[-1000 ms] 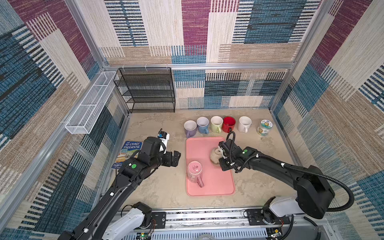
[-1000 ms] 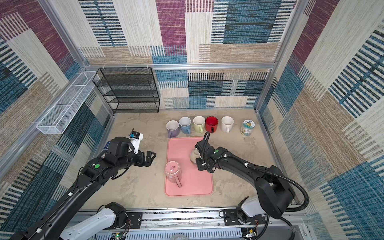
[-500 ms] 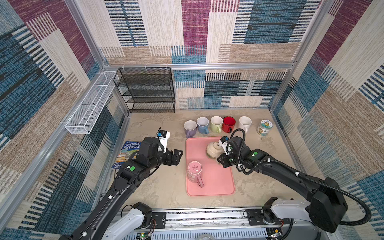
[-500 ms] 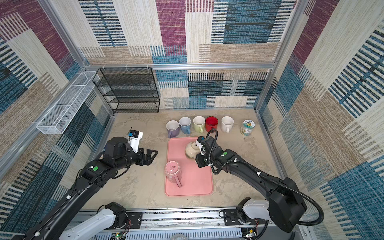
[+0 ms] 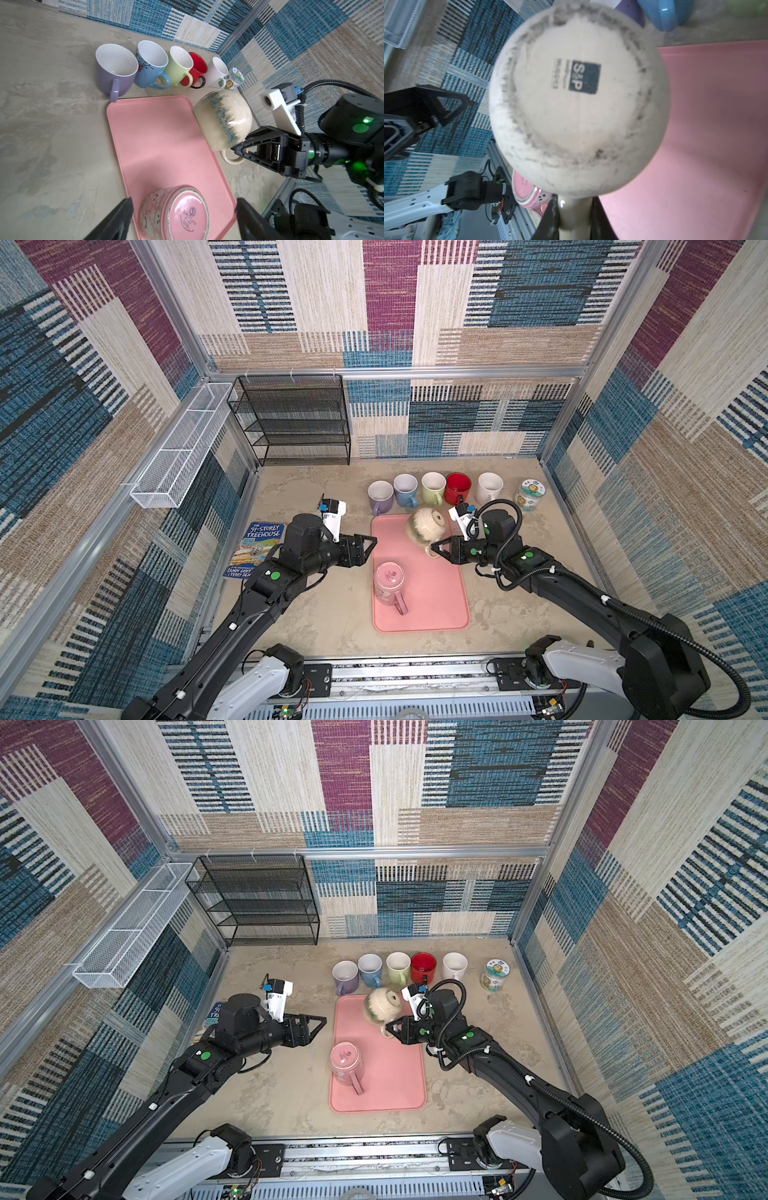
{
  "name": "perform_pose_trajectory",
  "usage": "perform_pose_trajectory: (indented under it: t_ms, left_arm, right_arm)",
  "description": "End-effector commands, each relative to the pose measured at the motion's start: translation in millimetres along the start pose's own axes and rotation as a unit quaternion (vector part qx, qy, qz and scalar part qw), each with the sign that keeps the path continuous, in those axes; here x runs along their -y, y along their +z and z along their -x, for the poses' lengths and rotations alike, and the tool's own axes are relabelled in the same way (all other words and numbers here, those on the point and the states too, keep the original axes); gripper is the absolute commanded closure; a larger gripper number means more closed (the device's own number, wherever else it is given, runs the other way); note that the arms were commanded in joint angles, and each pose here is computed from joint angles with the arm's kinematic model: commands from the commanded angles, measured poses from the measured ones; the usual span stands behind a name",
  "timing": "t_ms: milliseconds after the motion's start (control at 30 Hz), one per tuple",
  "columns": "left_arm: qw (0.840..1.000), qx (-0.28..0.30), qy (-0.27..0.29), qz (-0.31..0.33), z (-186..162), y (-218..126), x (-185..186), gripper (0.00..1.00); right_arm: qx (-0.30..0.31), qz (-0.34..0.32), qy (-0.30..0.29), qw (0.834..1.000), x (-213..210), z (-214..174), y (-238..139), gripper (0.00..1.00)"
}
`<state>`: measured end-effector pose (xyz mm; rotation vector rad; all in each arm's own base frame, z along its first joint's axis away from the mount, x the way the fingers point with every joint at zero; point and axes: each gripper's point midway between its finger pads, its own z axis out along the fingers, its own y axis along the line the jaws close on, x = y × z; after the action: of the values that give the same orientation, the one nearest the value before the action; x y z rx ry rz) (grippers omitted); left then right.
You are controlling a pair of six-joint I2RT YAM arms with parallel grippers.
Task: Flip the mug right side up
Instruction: 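Raise the cream mug toward the left gripper while the left gripper reaches in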
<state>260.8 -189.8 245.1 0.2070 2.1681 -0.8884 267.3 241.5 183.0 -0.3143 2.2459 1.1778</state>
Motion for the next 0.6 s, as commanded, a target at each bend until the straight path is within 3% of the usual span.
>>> perform_pose_trajectory:
  t_ms: [0,433,567]
  left_arm:
    - [0.998,0.028,-0.014,-0.060,16,4,21,0.23]
    - [0.978,0.069,-0.057,-0.187,30,17,51,0.48]
    - [0.973,0.062,-0.060,-0.216,29,20,58,0.52]
  right_arm:
    - [0.059,0.115,-0.048,0.990,-50,34,-11,1.00]
    - [0.120,0.208,-0.058,0.969,-84,75,-23,1.00]
    - [0.122,0.224,-0.053,0.966,-88,84,-18,1.00]
